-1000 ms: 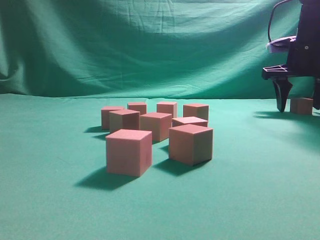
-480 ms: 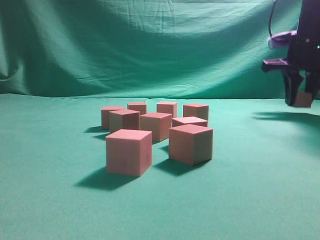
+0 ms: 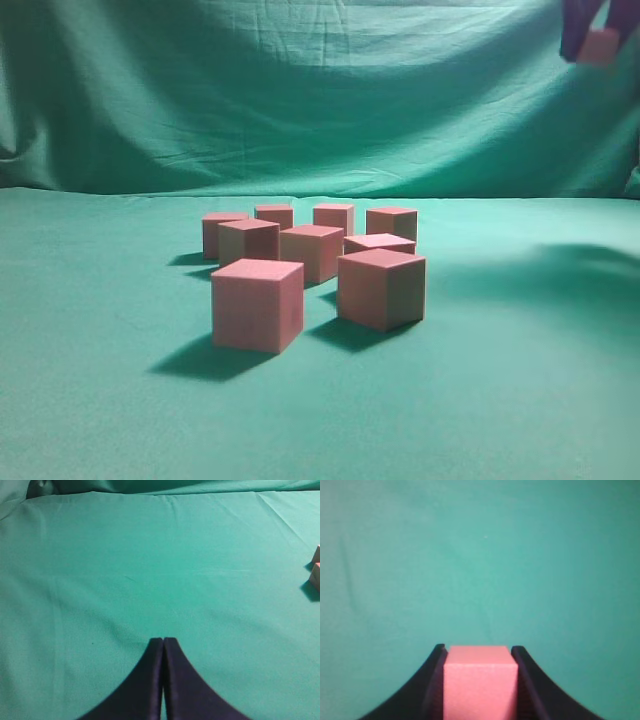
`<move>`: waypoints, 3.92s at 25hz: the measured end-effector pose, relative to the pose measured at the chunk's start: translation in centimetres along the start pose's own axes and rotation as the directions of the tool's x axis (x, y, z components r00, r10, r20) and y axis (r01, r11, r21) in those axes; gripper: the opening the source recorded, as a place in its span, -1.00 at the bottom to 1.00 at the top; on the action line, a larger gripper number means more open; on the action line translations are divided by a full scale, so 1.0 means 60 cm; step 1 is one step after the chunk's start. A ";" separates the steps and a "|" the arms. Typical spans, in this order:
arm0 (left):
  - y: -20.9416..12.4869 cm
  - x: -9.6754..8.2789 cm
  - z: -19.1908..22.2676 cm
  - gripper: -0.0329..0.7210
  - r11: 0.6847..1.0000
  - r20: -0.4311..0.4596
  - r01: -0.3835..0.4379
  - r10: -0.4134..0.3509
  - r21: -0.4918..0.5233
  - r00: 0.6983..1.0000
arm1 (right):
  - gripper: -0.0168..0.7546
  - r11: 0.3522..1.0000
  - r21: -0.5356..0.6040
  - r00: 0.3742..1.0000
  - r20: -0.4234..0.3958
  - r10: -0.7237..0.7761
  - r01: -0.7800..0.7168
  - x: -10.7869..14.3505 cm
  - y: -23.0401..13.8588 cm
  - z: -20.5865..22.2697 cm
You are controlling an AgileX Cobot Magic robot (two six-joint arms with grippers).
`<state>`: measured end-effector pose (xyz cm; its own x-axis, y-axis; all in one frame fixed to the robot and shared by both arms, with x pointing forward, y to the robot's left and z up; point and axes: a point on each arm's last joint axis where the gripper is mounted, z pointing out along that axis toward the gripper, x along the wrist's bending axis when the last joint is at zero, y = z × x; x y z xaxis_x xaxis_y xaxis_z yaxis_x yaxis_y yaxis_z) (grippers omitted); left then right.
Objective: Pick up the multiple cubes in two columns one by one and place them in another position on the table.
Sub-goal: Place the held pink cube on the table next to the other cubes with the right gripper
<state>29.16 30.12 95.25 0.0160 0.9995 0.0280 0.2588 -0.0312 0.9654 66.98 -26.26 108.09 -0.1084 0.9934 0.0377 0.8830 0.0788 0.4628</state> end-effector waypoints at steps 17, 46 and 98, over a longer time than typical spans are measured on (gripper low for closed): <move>0.000 0.000 0.000 -0.91 1.000 0.000 0.000 0.000 0.000 1.000 | -0.30 0.871 -0.078 0.826 -0.286 -0.486 0.486 0.348 -0.121 -0.196; 0.000 0.000 0.000 -0.91 1.000 0.000 0.000 0.000 0.000 1.000 | -0.30 0.687 0.042 0.652 -0.359 -0.668 0.726 0.531 -0.366 0.013; 0.000 0.000 0.000 -0.91 1.000 0.000 0.000 0.000 0.000 1.000 | 0.40 0.723 0.062 0.712 -0.249 -0.656 0.688 0.570 -0.304 0.006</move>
<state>29.16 30.12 95.25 0.0160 0.9995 0.0280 0.2588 -0.0312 0.9654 47.31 6.28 100.62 -0.7706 0.6348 -0.0564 0.5919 0.7457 0.3058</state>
